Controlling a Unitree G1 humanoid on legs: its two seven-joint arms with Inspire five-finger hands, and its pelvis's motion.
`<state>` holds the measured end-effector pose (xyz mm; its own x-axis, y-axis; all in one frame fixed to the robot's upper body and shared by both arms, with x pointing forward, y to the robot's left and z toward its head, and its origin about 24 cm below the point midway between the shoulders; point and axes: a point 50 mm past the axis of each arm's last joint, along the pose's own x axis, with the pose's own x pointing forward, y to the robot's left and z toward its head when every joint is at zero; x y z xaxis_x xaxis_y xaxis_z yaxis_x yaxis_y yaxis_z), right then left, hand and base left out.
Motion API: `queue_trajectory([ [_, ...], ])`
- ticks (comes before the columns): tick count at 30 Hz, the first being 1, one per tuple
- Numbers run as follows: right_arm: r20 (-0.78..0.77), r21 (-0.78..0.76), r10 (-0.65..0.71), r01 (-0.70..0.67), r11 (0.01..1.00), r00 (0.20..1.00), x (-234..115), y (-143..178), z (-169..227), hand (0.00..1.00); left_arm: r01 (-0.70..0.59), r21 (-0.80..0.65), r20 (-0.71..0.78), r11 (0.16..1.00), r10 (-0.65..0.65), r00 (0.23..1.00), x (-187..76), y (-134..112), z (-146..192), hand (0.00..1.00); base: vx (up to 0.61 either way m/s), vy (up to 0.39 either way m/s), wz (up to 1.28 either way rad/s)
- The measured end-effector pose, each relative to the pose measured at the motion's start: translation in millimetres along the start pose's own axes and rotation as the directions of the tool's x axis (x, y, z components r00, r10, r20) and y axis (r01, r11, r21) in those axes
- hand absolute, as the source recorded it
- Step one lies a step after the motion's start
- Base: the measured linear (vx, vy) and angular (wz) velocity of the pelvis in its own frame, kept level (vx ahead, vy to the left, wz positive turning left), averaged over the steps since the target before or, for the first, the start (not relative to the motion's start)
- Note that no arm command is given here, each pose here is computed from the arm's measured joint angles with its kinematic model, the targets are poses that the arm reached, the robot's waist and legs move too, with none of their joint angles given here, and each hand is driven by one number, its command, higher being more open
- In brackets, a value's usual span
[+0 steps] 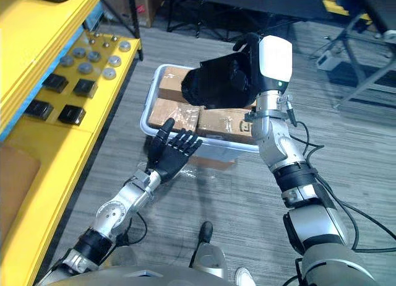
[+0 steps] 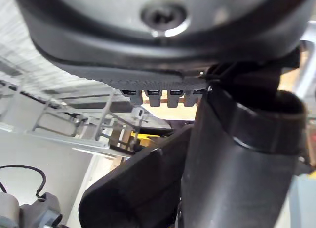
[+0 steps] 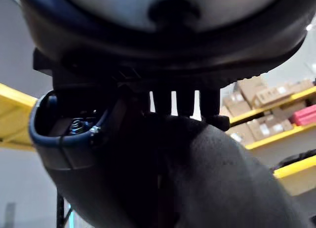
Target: Walk over and take three plastic housings, then place them on the shelf
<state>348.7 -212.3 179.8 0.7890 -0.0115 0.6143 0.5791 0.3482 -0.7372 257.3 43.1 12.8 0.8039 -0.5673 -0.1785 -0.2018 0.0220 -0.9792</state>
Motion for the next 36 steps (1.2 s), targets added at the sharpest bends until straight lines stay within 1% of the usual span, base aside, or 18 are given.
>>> queue_trajectory([
  [2, 0.018, 0.018, 0.0, 0.0, 1.0, 1.0, -0.8, 4.0, 7.1, 0.0, -0.035, -0.035, -0.01, 0.999, 0.034, 0.999, 1.6, 6.0, -1.7, 1.0, -0.06, 0.002, -0.18],
  [5, 0.038, 0.056, 0.004, -0.006, 0.998, 0.999, -3.1, 8.7, 13.8, 0.0, -0.063, -0.031, -0.042, 0.998, 0.061, 0.997, 5.3, 8.1, -7.5, 1.0, -0.02, 0.001, -0.03],
  [9, 0.092, 0.154, -0.011, -0.003, 0.988, 0.996, -7.9, 15.1, 36.3, 0.0, -0.035, -0.036, -0.085, 0.999, 0.032, 0.996, 17.5, -6.6, -18.3, 1.0, 0.0, 0.003, -0.02],
  [11, 0.124, 0.18, -0.013, -0.009, 0.984, 0.992, -10.7, 16.1, 44.0, 0.0, -0.018, -0.058, -0.1, 0.998, 0.012, 0.995, 23.0, -14.6, -23.1, 1.0, 0.04, 0.012, 0.0],
  [15, 0.159, 0.214, -0.006, -0.029, 0.976, 0.987, -15.7, 23.1, 56.1, 0.0, 0.004, -0.034, -0.11, 0.999, -0.008, 0.994, 30.9, -24.9, -27.0, 1.0, 0.01, 0.004, 0.0],
  [19, 0.174, 0.242, 0.009, -0.051, 0.969, 0.985, -19.7, 28.2, 65.3, 0.0, 0.011, -0.042, -0.067, 0.999, -0.014, 0.998, 33.7, -23.1, -26.3, 1.0, 0.0, 0.0, 0.0],
  [22, 0.205, 0.273, 0.024, -0.081, 0.959, 0.978, -30.1, 30.2, 72.7, 0.0, 0.066, -0.07, -0.006, 0.995, -0.067, 0.998, 34.0, -25.8, -21.1, 1.0, 0.0, 0.0, 0.0],
  [24, 0.239, 0.292, 0.05, -0.121, 0.949, 0.97, -41.2, 35.5, 79.2, 0.0, 0.116, -0.084, 0.072, 0.99, -0.11, 0.991, 34.3, -29.7, -13.1, 1.0, -0.03, 0.009, -0.04],
  [27, 0.263, 0.328, 0.069, -0.156, 0.932, 0.962, -49.1, 40.7, 88.9, 0.0, 0.147, -0.099, 0.167, 0.984, -0.129, 0.977, 33.7, -31.8, -3.2, 1.0, -0.03, 0.008, -0.03],
  [28, 0.267, 0.34, 0.066, -0.158, 0.927, 0.961, -51.7, 40.6, 90.9, 0.0, 0.151, -0.107, 0.19, 0.983, -0.129, 0.973, 33.7, -32.2, -2.1, 0.0, 0.0, 0.0, 0.0],
  [33, 0.272, 0.389, 0.055, -0.163, 0.907, 0.961, -56.1, 41.9, 100.9, 0.0, 0.19, -0.112, 0.318, 0.975, -0.146, 0.937, 30.4, -39.6, 10.7, 0.0, 0.0, 0.0, 0.0],
  [36, 0.269, 0.411, 0.052, -0.164, 0.897, 0.962, -58.9, 40.9, 102.8, 0.0, 0.211, -0.116, 0.355, 0.971, -0.158, 0.921, 28.7, -43.6, 16.0, 0.0, 0.0, 0.0, 0.0],
])
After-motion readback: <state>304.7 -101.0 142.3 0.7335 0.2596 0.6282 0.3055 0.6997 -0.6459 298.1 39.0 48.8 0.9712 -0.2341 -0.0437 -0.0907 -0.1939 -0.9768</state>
